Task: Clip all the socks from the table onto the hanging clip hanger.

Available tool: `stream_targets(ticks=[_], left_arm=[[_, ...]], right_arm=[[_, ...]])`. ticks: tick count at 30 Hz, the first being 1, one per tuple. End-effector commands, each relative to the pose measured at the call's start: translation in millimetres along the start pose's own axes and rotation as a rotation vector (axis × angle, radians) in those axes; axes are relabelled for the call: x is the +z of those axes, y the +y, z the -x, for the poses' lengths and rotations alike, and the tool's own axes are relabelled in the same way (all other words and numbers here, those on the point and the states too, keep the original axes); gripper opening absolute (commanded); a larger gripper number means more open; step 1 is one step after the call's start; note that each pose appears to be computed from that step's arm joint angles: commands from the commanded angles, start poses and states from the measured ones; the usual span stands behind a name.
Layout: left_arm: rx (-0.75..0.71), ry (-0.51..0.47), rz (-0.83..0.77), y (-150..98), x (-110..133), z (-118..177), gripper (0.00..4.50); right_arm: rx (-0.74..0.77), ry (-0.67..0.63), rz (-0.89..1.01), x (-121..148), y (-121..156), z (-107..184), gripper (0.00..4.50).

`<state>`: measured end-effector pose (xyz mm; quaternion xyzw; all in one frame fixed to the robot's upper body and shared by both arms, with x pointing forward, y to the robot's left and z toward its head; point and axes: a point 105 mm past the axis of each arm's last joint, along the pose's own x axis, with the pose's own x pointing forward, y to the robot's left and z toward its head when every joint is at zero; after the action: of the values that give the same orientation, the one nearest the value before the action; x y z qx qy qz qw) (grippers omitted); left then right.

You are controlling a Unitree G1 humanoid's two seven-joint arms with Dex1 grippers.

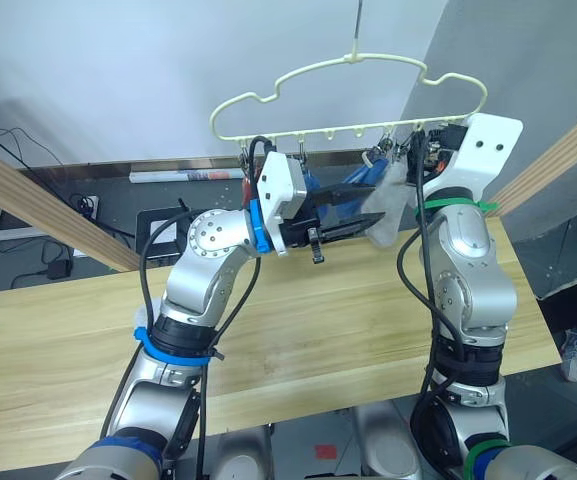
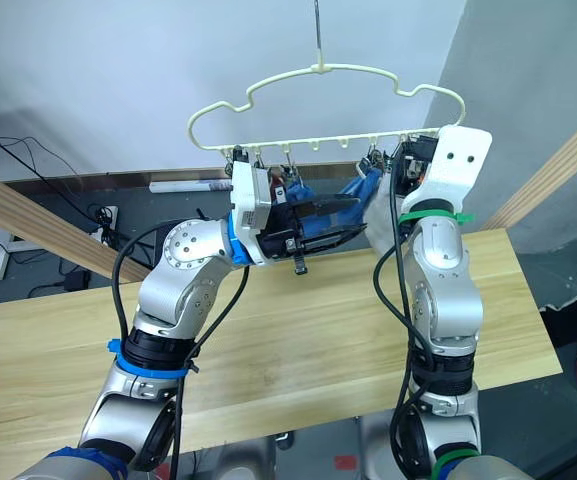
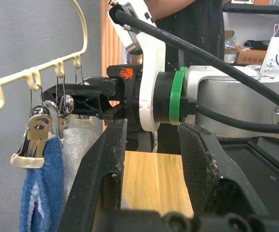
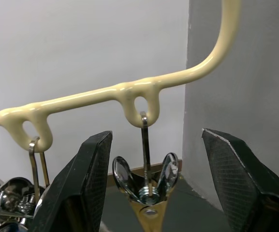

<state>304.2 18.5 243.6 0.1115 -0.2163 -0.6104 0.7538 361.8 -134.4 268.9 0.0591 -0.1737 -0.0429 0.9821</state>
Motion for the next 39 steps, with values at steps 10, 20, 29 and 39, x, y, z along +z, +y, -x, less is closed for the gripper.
stream_targets(ticks=[10, 20, 29, 39], left_arm=[[-0.016, -0.021, -0.025, -7.7, 4.9, -3.4, 1.84], [-0.011, -0.017, -0.025, -8.3, 3.5, -3.2, 1.84], [0.057, 0.020, 0.014, -4.1, -4.4, 2.2, 1.84], [0.309, 0.166, 0.084, 7.5, -27.7, 31.8, 3.46]], right_arm=[[0.016, -0.063, -0.071, 21.7, 8.3, 8.3, 3.06], [0.010, -0.066, -0.074, 23.6, 7.6, 9.0, 0.48], [0.010, -0.083, -0.069, 29.2, 5.8, 7.3, 0.01], [0.012, -0.084, -0.053, 31.2, 3.4, 5.5, 0.00]])
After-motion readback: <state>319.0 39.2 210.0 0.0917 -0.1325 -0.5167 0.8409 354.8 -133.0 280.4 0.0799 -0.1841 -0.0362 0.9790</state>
